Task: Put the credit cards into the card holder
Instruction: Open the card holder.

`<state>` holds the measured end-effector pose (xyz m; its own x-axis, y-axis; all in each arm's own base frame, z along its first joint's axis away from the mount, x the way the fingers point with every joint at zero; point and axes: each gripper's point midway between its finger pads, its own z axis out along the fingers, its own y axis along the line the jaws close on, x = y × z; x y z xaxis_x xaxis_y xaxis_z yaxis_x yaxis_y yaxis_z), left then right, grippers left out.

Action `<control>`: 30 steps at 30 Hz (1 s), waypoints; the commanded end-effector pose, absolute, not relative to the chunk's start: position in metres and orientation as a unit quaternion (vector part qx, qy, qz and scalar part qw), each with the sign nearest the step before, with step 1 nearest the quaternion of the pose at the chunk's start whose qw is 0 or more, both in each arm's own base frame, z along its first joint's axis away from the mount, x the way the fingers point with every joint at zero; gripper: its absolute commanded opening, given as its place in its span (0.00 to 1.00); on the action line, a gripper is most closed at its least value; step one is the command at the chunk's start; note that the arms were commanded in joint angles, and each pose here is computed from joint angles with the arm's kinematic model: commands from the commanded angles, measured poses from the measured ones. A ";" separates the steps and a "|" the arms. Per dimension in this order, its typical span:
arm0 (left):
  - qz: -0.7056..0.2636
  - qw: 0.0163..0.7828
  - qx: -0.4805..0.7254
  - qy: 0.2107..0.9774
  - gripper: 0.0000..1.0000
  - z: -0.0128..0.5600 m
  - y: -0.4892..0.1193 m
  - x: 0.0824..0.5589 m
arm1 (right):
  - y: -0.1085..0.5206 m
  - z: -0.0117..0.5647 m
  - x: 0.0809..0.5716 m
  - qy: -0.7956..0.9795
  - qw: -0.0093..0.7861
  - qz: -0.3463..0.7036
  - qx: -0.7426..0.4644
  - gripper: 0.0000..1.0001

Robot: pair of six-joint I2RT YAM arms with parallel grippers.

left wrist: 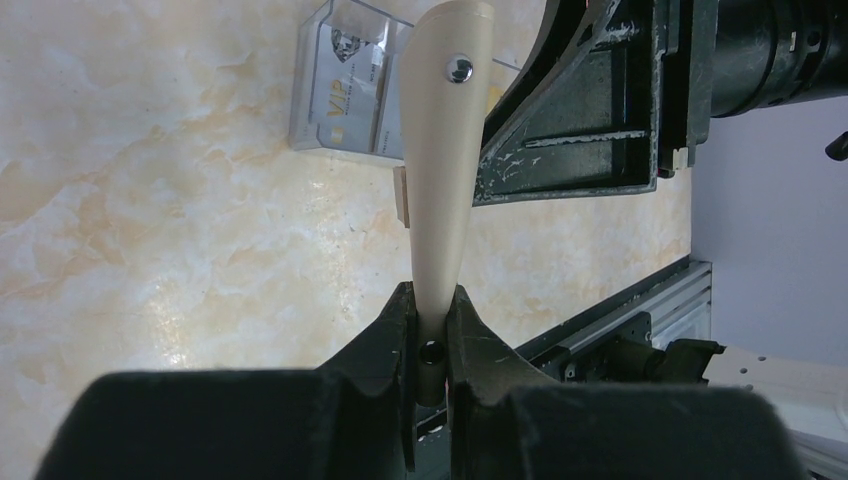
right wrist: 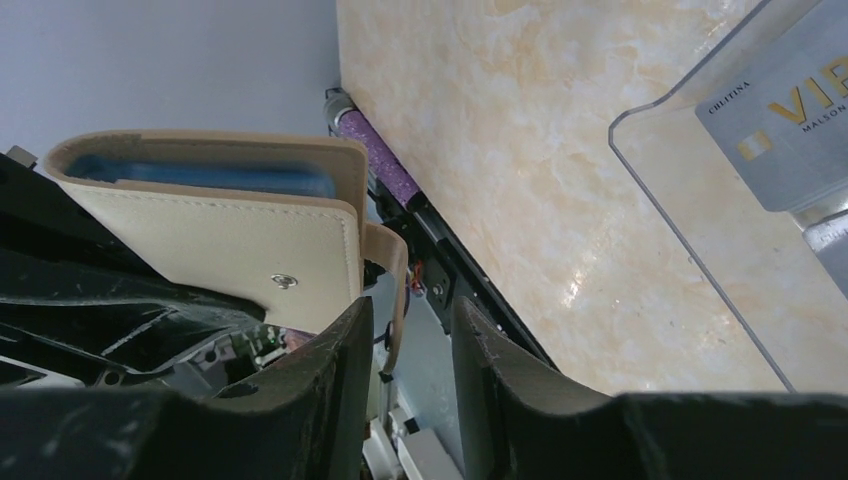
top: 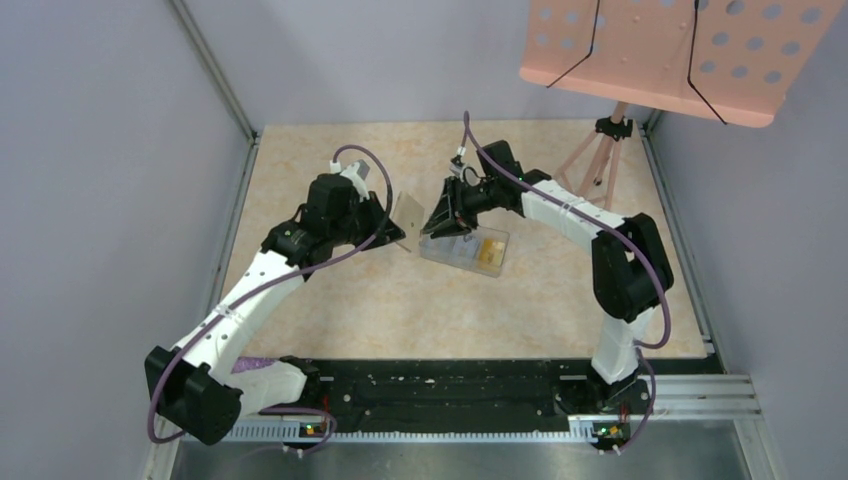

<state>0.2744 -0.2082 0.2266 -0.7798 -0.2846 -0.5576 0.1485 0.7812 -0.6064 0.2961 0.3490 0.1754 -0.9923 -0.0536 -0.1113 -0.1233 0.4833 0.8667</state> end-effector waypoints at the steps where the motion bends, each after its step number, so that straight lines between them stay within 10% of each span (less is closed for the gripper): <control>1: -0.350 0.355 -0.034 0.866 0.00 0.244 -0.210 0.277 | 0.364 0.197 0.305 0.840 0.051 0.536 -0.072 0.34; 10: -0.344 0.361 -0.036 0.866 0.02 0.244 -0.209 0.280 | 0.363 0.203 0.300 0.831 0.043 0.548 -0.086 0.00; 19: -0.222 0.395 -0.075 0.888 0.97 0.236 -0.164 0.292 | 0.349 0.247 0.308 0.806 0.112 0.566 -0.133 0.00; 30: -0.166 0.420 0.000 0.892 0.99 0.250 -0.153 0.304 | 0.344 0.289 0.288 0.743 0.131 0.618 -0.221 0.00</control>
